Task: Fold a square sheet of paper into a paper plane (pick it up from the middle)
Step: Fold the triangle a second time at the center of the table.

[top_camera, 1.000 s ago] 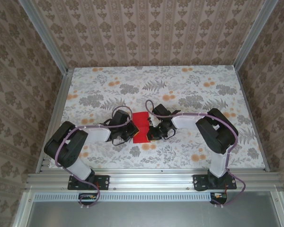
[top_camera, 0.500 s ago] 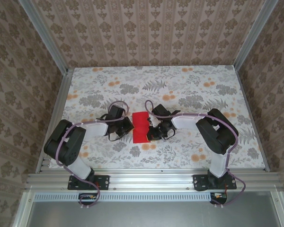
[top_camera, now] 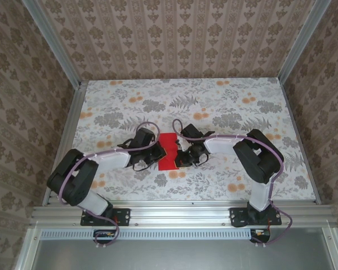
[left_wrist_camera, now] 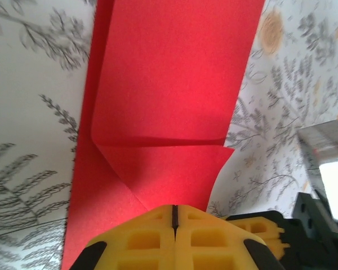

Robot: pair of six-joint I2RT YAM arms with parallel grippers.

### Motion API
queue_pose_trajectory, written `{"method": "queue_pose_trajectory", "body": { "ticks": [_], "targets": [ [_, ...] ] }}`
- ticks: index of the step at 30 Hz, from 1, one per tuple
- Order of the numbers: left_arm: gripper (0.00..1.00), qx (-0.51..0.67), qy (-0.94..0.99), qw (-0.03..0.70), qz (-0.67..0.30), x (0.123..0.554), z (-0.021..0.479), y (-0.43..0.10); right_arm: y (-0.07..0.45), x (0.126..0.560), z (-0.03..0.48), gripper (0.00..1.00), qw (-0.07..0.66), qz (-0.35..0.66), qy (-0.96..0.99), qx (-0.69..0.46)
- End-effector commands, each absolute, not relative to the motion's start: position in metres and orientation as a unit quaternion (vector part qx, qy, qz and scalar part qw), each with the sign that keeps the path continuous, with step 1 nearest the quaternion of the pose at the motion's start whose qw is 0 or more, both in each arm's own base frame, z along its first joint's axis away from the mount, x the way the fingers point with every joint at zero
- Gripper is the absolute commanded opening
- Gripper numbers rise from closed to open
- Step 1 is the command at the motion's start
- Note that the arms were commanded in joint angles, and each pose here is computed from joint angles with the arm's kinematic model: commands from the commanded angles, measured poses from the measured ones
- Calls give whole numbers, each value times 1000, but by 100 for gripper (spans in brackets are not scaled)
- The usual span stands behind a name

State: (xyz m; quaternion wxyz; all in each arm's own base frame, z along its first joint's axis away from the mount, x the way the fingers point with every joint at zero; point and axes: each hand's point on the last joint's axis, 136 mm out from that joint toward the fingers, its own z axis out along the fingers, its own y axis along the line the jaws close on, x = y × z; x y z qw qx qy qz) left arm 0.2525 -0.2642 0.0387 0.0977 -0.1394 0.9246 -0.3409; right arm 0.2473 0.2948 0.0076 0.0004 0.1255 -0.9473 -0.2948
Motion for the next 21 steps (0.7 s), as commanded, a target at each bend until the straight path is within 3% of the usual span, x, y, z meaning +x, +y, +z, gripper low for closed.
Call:
{"method": "queue_pose_trajectory", "body": {
  "ticks": [1, 21],
  "targets": [
    [2, -128, 930, 86, -335, 256, 29, -274, 224, 199, -57, 0, 98, -131, -983, 84],
    [1, -181, 949, 109, -232, 281, -9, -198, 216, 194, -59, 0, 104, -117, -984, 86]
  ]
}}
